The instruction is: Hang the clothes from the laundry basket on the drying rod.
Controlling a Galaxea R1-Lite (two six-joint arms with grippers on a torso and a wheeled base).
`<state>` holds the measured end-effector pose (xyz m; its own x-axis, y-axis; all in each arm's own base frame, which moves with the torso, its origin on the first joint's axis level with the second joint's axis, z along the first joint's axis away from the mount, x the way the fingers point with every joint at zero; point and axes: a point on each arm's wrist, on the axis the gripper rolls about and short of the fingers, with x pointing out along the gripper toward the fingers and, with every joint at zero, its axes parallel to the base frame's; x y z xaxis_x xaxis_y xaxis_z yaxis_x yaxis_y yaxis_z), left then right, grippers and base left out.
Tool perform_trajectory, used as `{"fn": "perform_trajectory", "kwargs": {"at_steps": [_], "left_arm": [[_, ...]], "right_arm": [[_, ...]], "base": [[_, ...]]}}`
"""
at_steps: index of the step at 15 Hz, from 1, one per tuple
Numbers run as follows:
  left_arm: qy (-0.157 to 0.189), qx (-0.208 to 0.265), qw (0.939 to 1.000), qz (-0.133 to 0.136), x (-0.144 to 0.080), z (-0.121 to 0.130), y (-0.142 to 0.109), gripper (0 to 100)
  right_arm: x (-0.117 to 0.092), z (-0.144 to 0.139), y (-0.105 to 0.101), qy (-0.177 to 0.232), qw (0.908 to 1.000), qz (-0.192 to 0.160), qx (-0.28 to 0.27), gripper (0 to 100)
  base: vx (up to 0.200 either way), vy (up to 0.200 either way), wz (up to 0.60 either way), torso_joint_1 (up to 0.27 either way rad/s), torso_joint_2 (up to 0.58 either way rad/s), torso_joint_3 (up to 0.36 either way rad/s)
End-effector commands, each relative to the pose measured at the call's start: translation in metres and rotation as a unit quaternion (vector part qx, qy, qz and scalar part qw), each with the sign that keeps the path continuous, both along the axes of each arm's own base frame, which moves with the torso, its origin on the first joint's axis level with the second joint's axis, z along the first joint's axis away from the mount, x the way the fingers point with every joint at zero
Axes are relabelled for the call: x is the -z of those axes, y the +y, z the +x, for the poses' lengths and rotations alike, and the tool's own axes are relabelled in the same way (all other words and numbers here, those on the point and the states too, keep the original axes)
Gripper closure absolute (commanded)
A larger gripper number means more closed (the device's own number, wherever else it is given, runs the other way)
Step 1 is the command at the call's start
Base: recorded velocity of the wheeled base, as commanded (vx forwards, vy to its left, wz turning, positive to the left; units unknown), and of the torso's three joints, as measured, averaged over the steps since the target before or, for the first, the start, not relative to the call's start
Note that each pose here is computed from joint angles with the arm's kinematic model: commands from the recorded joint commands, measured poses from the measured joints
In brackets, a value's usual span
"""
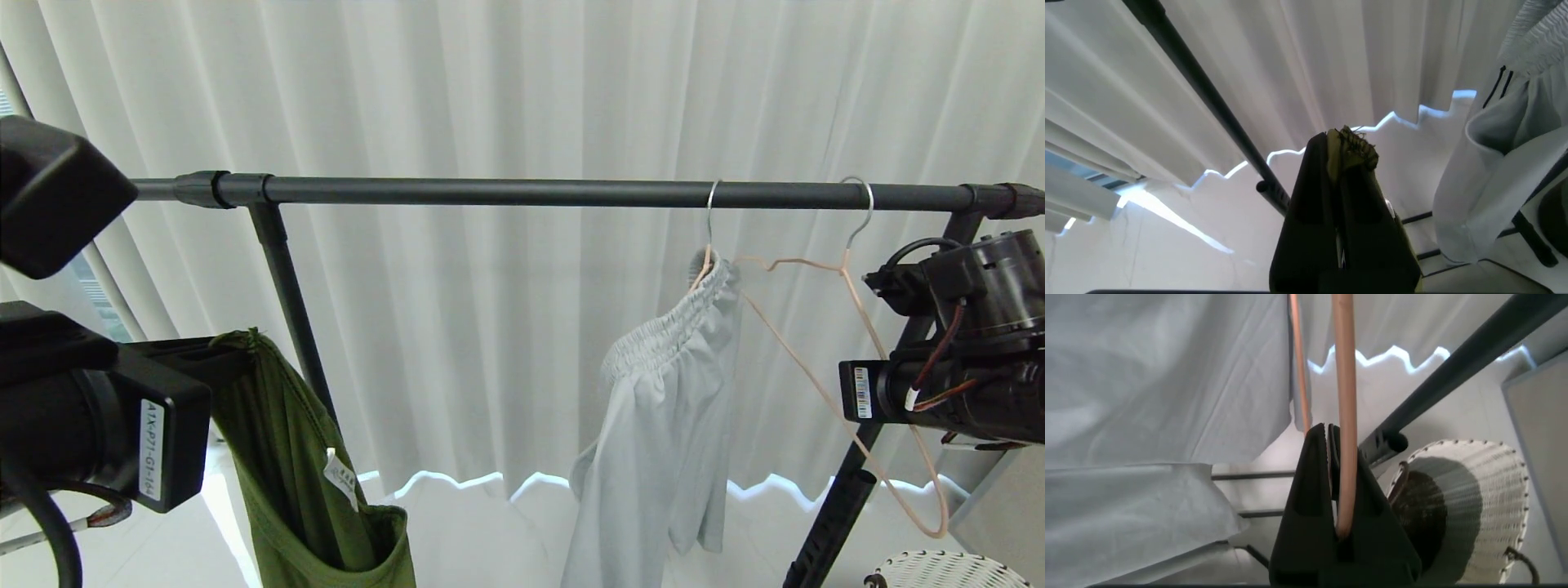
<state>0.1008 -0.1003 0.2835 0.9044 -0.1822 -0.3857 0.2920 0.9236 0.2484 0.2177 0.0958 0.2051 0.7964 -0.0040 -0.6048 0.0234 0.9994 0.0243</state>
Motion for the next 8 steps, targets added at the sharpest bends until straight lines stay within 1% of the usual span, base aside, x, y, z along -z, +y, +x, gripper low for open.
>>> {"fn": "perform_trajectory", "kwargs": {"at_steps": [1,3,4,5,8], "left_arm": [[0.0,0.0,1.0,-0.001,0.0,0.0,0.0,100],[0.0,0.0,1.0,-0.001,0.0,0.0,0.0,100],[0.0,0.0,1.0,-0.001,0.0,0.0,0.0,100],[0.0,0.0,1.0,-0.001,0.0,0.0,0.0,100],[-0.001,-0.001,1.0,-0.001,0.0,0.0,0.001,100]], "right_arm": [[-0.01,-0.008,-0.004,-0.019,0.9998,0.003,-0.004,100],[-0.021,-0.017,-0.008,-0.043,0.999,0.001,-0.012,100],[-0.023,-0.02,-0.01,-0.048,0.9988,-0.001,-0.015,100],[-0.03,-0.029,-0.014,-0.061,0.9979,-0.003,-0.022,100],[-0.038,-0.051,-0.023,-0.058,0.9979,-0.006,-0.027,100]], "base": [[0.0,0.0,0.0,0.0,0.0,0.0],[0.0,0.0,0.0,0.0,0.0,0.0],[0.0,0.0,0.0,0.0,0.0,0.0],[0.0,0.0,0.0,0.0,0.0,0.0],[0.0,0.0,0.0,0.0,0.0,0.0]]}}
